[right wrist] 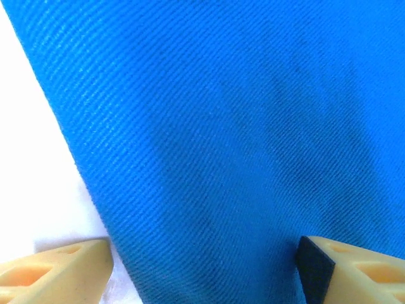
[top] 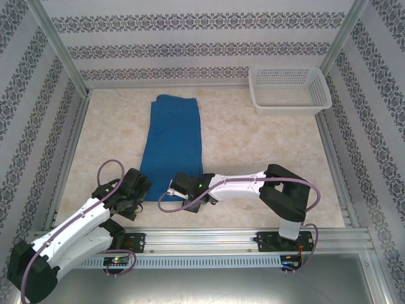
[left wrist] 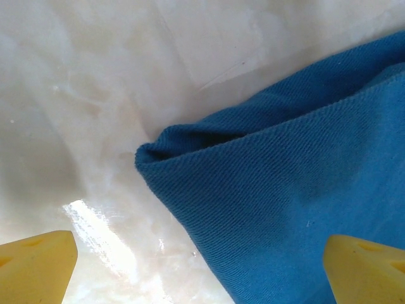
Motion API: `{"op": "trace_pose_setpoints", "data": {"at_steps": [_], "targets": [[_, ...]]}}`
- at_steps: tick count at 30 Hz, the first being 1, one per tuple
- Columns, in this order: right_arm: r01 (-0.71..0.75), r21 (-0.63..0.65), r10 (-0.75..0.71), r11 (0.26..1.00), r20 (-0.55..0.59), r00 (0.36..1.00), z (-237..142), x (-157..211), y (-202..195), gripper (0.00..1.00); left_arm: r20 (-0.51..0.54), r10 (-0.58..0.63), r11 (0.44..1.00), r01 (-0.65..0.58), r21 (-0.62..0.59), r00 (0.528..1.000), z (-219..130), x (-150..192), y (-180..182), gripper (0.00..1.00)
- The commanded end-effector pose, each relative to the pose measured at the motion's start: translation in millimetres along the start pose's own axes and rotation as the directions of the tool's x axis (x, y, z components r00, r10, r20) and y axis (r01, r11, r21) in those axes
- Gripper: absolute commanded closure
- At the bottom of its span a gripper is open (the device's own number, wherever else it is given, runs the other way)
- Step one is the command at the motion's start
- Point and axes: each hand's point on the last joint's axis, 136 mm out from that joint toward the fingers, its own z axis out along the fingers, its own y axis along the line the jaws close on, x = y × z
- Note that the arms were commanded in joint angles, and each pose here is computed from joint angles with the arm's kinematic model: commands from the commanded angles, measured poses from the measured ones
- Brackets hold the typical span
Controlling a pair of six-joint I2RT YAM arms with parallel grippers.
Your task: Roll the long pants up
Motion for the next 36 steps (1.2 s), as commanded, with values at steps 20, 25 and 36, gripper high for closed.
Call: {"op": "trace_pose_setpoints", "data": {"at_steps": [20,25,36], "targets": [[-0.111,-0.313,0.130,0.943,0.042,0.991,-79,-56,-28,1.00,0.125,0.042,0.994,-0.054,0.092,0.991,-23,-16,-64,0.00],[-0.149,-0.367,0.169,0.918,0.024,0.985,-85,-52,-33,1.00,0.166,0.060,0.996,-0.071,0.060,0.984,-22,-22,-70,0.00],[-0.262,-0.546,0.251,0.796,-0.095,0.963,-78,-44,-38,1.00,0.328,0.065,0.998,-0.053,-0.044,0.943,-19,-60,-75,1.00]]}}
